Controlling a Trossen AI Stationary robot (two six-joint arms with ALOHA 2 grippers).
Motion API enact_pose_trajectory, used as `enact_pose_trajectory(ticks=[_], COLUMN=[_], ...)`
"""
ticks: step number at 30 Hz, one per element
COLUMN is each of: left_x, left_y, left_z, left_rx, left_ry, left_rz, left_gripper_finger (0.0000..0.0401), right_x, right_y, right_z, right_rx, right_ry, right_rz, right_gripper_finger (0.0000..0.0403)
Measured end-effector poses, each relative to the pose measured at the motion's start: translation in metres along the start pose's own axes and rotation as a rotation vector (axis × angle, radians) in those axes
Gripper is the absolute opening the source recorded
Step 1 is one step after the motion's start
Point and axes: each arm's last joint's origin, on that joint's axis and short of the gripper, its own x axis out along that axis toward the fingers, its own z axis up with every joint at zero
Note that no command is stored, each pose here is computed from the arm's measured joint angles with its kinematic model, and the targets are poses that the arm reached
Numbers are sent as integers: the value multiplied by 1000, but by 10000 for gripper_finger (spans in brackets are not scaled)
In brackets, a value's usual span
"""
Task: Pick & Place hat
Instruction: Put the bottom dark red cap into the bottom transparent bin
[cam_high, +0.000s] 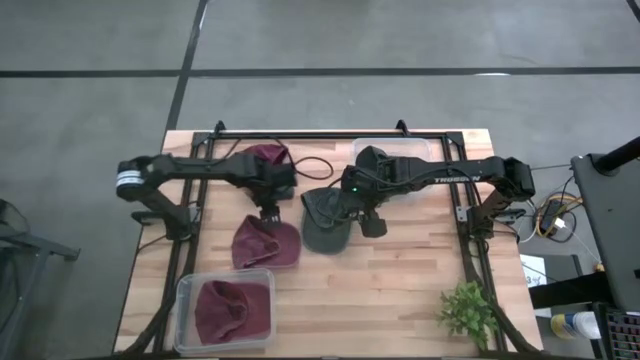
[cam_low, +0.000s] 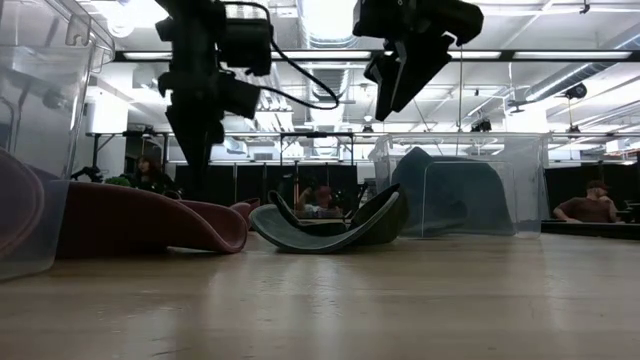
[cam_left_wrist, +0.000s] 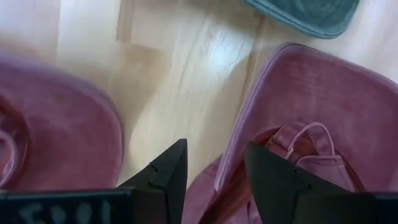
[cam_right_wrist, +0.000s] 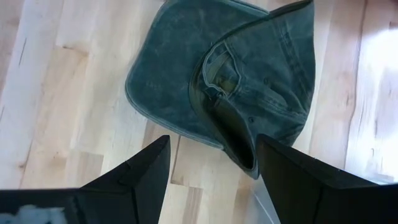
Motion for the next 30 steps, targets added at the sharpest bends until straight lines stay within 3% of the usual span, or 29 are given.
enact_pose_trajectory(ticks=[30], left_x=[53], left_y=[1], left_z=[12], left_rx=[-11], left_ry=[145], left_rz=[-127], left_gripper_finger=[139], right_x=[0], right_y=[0], right_z=[1], right_rx=[-4], right_ry=[-11], right_rz=[-3], right_gripper_finger=[228])
